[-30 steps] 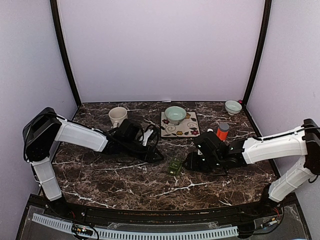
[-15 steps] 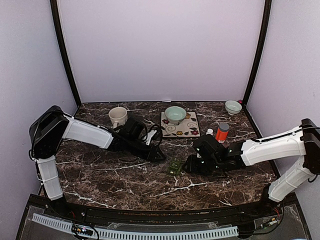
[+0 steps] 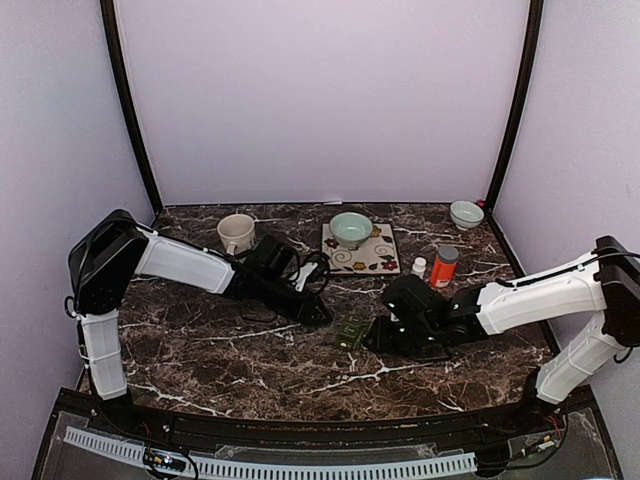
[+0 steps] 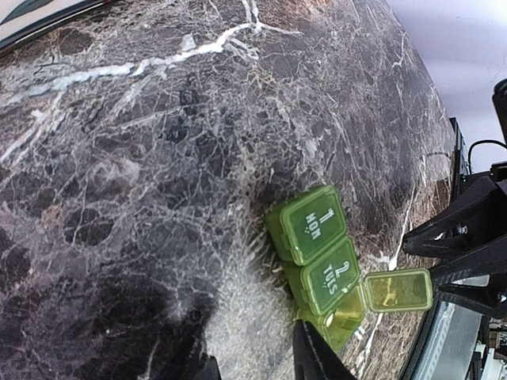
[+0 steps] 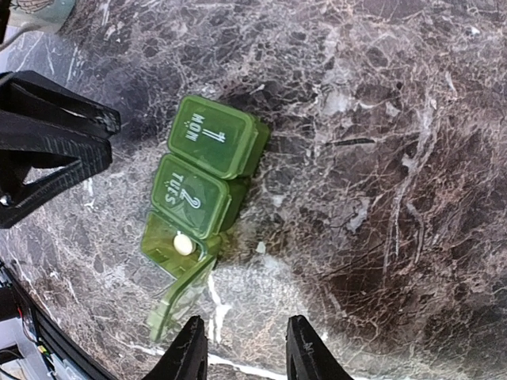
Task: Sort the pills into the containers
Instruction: Close the lid of the pill container on the pill container.
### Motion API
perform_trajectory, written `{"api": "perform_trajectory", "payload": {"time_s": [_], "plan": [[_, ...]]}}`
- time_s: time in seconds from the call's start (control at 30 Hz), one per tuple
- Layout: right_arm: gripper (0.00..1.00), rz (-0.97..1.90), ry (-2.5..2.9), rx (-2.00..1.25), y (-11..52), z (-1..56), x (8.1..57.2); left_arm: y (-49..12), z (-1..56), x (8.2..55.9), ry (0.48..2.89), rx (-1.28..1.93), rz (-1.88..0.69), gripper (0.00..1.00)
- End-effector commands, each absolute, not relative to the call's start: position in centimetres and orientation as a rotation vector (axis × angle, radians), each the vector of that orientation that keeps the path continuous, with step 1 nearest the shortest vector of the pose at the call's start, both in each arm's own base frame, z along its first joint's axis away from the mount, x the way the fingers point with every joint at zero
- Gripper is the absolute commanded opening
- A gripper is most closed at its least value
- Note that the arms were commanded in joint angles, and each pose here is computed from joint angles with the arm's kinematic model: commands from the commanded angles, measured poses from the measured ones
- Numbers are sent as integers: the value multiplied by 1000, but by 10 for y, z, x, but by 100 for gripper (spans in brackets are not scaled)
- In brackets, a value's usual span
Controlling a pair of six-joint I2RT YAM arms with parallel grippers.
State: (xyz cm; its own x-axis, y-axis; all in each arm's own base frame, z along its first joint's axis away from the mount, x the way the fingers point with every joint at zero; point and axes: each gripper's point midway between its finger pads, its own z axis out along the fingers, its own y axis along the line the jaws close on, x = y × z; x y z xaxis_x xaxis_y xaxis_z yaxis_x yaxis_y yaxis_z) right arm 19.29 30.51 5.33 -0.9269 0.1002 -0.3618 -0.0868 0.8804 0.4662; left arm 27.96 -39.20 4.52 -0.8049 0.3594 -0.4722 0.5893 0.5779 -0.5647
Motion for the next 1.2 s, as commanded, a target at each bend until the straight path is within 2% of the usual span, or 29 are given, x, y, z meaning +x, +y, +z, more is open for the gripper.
{"api": "perform_trajectory", "payload": {"time_s": [0.0,1.17], "plan": [[35,744,2652,9,320,58,195,-393,49,283,2506,809,-1050,36],[34,800,2671,0,351,52,204,-401,40,277,2579,848,-1098,33]]}}
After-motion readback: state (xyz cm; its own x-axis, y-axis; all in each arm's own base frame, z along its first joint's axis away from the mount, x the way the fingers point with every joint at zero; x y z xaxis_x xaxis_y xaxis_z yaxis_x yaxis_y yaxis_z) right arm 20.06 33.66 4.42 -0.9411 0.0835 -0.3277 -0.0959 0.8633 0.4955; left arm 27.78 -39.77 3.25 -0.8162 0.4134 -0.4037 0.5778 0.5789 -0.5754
